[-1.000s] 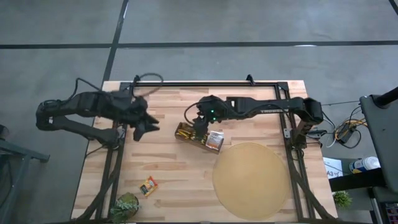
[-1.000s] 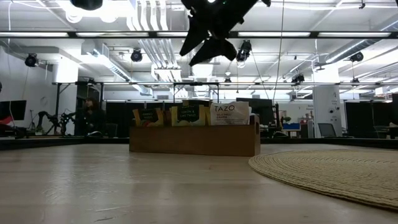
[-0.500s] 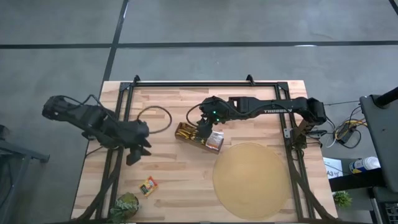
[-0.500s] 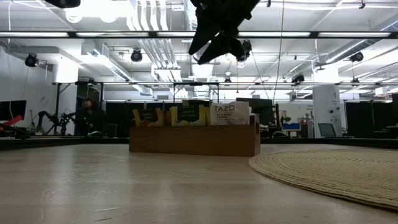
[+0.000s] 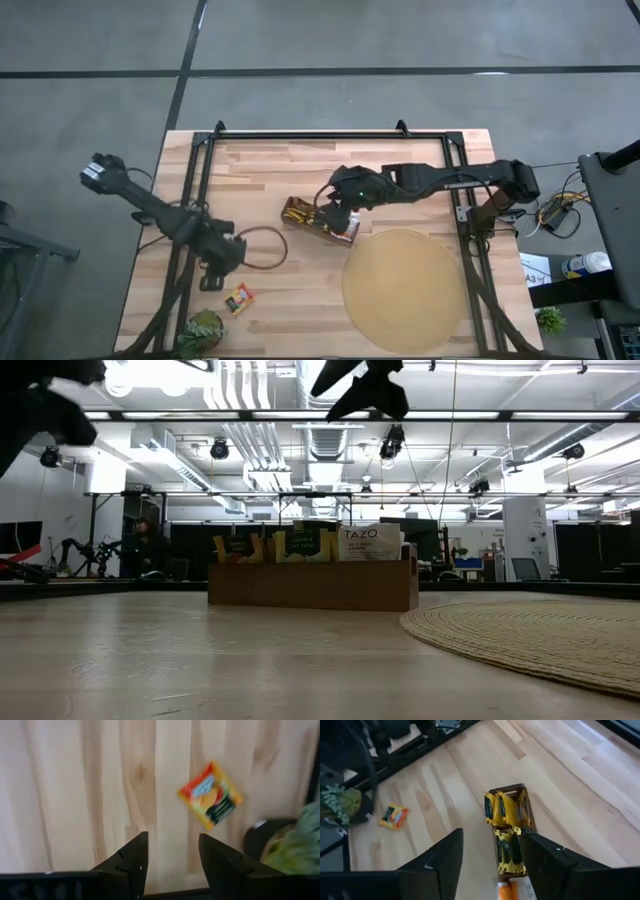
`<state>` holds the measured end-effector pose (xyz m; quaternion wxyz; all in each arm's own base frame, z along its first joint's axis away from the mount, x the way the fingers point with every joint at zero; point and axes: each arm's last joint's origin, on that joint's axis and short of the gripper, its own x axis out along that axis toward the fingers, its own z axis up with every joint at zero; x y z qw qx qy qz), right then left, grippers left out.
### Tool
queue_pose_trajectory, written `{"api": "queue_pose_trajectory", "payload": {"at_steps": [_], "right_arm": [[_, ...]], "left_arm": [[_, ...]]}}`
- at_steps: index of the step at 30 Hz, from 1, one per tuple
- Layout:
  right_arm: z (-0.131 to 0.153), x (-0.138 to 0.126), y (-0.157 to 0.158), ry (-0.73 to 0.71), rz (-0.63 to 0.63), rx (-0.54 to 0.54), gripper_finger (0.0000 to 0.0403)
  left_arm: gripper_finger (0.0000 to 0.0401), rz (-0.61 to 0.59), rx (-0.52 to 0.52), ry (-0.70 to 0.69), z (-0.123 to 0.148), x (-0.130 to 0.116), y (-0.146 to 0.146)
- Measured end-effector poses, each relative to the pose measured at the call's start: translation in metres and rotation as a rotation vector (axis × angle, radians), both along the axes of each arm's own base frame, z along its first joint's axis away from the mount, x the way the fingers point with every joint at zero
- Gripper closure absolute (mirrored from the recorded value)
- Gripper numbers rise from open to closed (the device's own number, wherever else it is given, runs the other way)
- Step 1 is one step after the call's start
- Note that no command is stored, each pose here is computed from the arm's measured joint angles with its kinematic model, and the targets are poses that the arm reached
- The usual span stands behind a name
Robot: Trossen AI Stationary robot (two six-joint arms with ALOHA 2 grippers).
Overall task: Pick & Place Tea
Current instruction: Put the orange tea bag into the left section of the wooden organizer
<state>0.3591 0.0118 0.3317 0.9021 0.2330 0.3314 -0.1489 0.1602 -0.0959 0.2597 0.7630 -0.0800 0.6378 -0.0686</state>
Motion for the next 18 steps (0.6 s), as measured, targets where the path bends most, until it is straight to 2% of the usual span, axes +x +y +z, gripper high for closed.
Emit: {"api": "queue_pose_trajectory", "payload": {"at_steps": [6,14,18], "right_arm": [[0.004,-0.003,0.014,-0.018,-0.014,0.043,0.0211],[0.002,-0.004,0.032,-0.02,-0.027,0.077,0.0211],[0.002,-0.005,0.037,-0.021,-0.037,0.095,0.0211]], "left_arm": [[0.0234,-0.126,0.041,0.042,-0.032,0.005,-0.019],[0.0234,-0.147,0.009,-0.016,-0.064,0.022,-0.043],[0.0234,-0.143,0.069,0.013,-0.081,0.022,-0.048]]}}
